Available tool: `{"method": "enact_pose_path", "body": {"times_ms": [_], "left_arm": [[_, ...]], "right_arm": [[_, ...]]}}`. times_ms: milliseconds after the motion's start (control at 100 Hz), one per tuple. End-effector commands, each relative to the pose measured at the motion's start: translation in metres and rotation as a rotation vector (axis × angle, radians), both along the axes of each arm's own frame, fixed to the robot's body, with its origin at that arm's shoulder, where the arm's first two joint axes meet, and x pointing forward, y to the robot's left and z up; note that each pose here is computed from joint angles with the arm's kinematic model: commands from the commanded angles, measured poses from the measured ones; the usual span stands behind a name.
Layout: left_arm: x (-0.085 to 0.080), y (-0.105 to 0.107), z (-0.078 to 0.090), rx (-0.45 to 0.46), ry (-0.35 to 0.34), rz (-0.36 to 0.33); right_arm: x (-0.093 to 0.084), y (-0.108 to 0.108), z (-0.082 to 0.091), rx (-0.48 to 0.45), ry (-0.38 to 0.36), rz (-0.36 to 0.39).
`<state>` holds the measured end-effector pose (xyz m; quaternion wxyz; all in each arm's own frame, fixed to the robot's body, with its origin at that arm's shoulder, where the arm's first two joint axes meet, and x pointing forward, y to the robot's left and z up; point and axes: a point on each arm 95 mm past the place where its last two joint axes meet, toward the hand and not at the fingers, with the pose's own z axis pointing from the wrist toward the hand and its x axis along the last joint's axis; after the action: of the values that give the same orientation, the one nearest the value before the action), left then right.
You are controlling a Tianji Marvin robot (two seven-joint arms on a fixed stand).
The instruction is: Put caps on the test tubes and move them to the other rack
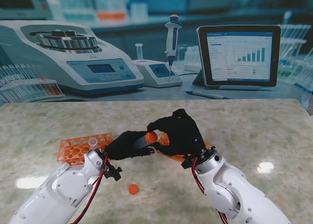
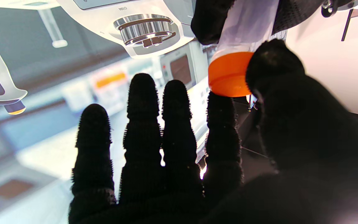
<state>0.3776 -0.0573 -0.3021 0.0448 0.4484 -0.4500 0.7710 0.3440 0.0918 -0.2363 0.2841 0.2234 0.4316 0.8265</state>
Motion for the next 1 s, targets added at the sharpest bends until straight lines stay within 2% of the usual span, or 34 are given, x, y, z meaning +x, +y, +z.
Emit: {"method": "enact_pose_path", "body": {"times_ms": [0, 990], "left_arm": [[-0.0018, -0.0028, 0.0014, -0.001, -0.003, -0.012], [-0.0019, -0.0038, 0.001, -0.001, -0.004, -0.018]], "right_arm": [[0.0006, 0.001, -0.0037, 0.001, 0.014, -0.009], [0.0087, 0.0059, 0.0014, 0.013, 0.062, 0.005]]}}
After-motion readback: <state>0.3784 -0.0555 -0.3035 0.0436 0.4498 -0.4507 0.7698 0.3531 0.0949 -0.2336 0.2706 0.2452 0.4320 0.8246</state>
